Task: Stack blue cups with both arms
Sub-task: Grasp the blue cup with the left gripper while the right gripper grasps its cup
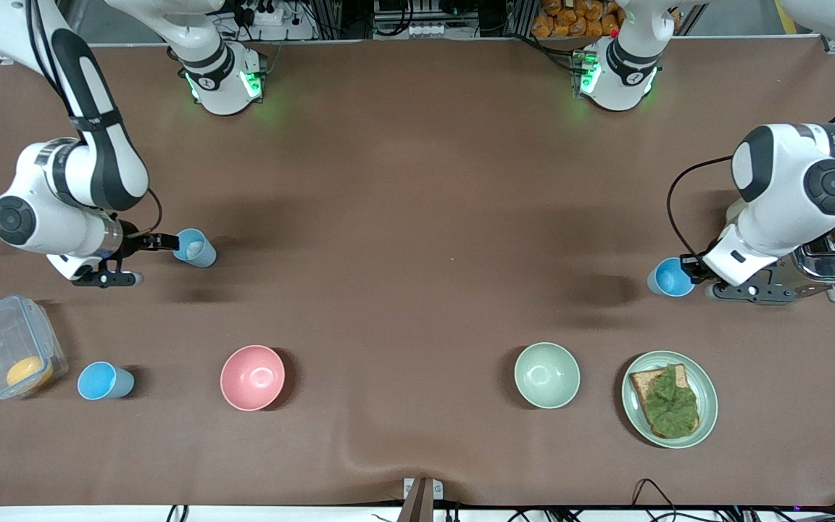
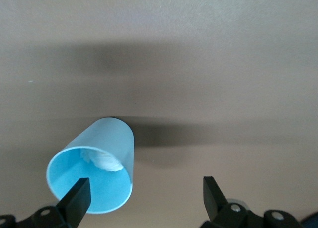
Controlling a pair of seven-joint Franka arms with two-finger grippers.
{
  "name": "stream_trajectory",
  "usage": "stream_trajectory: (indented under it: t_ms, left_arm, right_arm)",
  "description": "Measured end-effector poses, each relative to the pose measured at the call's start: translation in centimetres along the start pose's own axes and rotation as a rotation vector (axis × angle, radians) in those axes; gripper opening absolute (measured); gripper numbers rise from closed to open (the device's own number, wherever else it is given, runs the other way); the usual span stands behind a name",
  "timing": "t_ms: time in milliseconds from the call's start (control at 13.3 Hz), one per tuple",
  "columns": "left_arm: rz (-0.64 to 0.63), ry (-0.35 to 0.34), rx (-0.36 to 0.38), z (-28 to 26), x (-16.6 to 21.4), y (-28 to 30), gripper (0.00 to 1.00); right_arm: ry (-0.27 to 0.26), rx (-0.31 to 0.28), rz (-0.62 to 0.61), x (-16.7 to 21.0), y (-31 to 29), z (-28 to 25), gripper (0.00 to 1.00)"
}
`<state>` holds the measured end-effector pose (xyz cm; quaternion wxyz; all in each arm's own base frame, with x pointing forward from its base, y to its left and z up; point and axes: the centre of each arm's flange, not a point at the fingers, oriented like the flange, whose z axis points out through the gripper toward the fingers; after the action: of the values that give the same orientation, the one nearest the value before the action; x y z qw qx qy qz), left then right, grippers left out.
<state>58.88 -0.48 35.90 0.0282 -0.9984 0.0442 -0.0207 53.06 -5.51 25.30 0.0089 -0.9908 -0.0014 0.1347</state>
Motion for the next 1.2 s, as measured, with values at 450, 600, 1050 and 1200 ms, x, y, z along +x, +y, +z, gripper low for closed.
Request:
stream_trajectory:
  t_ms: [450, 600, 1050, 1200]
  left_arm:
    - [0.042, 0.004, -0.007, -12.0, 3.1, 2.9, 0.01]
    - [0.032, 0.011, -0.041, -14.2, 3.5, 3.4, 0.01]
    - [0.045, 0.0, -0.052, -16.7, 3.5, 4.2, 0.01]
    - [0.045, -0.011, -0.052, -16.7, 3.4, 4.2, 0.01]
  right_arm:
    - [-0.031, 0.001, -0.017, 0.3, 0.0, 1.9, 0.91]
    - [-0.039, 0.009, -0.012, 0.3, 0.0, 2.4, 0.68]
    - [-0.071, 0.069, 0.019, 0.3, -0.7, 3.9, 0.11]
    - [-0.091, 0.11, 0.044, 0.1, -1.0, 4.0, 0.03]
